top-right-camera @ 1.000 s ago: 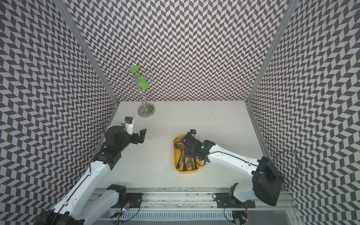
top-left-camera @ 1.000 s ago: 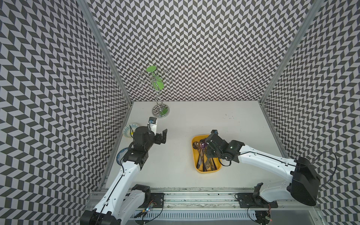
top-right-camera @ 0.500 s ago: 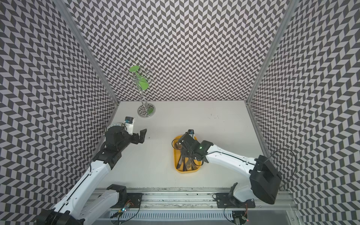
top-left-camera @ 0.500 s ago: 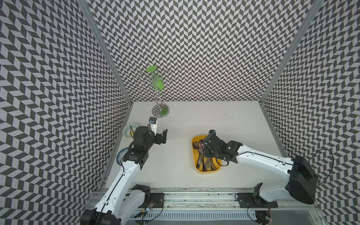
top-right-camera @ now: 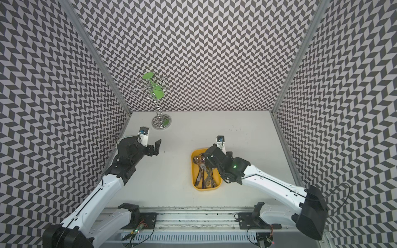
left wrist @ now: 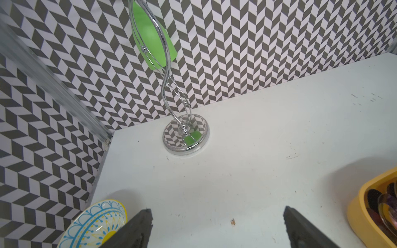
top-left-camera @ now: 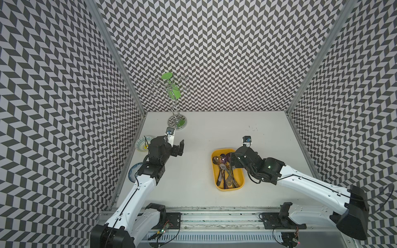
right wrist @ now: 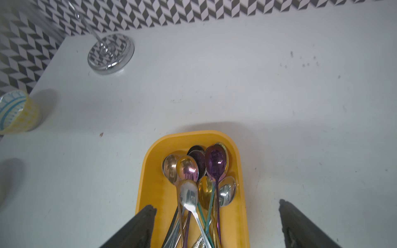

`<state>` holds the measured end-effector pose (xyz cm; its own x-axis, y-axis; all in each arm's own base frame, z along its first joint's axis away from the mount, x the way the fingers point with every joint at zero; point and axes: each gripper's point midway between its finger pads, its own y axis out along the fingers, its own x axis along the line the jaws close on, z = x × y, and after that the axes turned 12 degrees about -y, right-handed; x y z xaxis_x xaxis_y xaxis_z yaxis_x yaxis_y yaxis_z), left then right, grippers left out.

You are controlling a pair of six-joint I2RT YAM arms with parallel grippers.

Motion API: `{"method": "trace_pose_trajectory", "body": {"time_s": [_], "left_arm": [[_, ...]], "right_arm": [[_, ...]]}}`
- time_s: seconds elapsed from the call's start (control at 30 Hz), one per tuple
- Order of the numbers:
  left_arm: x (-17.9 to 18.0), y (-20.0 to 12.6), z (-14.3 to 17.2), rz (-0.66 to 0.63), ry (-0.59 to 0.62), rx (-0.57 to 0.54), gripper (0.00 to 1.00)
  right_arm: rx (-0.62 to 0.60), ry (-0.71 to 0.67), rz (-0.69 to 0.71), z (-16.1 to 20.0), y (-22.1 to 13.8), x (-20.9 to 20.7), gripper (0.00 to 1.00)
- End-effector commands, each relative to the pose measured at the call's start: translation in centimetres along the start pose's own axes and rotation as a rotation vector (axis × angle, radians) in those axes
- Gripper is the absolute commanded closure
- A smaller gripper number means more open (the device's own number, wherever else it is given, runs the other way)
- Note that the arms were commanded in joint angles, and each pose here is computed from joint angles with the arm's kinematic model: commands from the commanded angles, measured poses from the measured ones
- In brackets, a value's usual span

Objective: Put the spoon into the storage box
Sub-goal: Reset both arms

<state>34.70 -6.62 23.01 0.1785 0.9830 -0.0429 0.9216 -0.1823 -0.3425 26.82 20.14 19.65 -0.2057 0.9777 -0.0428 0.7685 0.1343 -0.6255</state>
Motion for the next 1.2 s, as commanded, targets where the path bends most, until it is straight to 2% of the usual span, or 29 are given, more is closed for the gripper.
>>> {"method": "trace_pose_trajectory", "body": {"time_s": [0.0, 0.2, 0.53, 0.63, 0.73, 0.83, 0.9, 0.93, 1.17], "left_arm": [[-0.5, 0.6, -1.3, 0.024, 0.031, -0.087, 0.01], [-0.2, 2.3, -0.5, 0.037, 0.008, -0.117, 0.00], [3.4, 5.1, 2.9, -0.004, -0.107, -0.140, 0.00], [4.0, 5.3, 3.8, -0.016, -0.119, -0.160, 0.00], [4.6, 4.9, 4.4, -0.044, -0.120, -0.196, 0.01], [5.1, 4.5, 5.0, -0.066, -0.116, -0.225, 0.00], [5.6, 4.4, 5.3, -0.090, -0.120, -0.240, 0.00], [5.9, 4.3, 5.5, -0.102, -0.125, -0.246, 0.00], [7.5, 4.1, 5.3, -0.165, -0.182, -0.297, 0.01]], "right_arm": [[-0.111, -0.041, 0.113, -2.0, -1.0, -2.7, 0.01], [-0.203, -0.091, 0.203, -2.9, -1.9, -5.4, 0.01], [-0.297, -0.230, 0.446, -2.5, -1.2, -9.4, 0.01], [-0.326, -0.210, 0.510, -2.5, -1.2, -11.1, 0.01], [-0.369, -0.191, 0.516, -2.5, -1.5, -12.4, 0.01], [-0.436, -0.154, 0.531, -2.4, -1.9, -13.9, 0.06], [-0.460, -0.113, 0.557, -2.0, -2.1, -15.2, 0.05], [-0.465, -0.089, 0.570, -1.7, -2.1, -16.0, 0.00], [-0.499, 0.024, 0.605, -0.5, -1.6, -18.7, 0.01]]}}
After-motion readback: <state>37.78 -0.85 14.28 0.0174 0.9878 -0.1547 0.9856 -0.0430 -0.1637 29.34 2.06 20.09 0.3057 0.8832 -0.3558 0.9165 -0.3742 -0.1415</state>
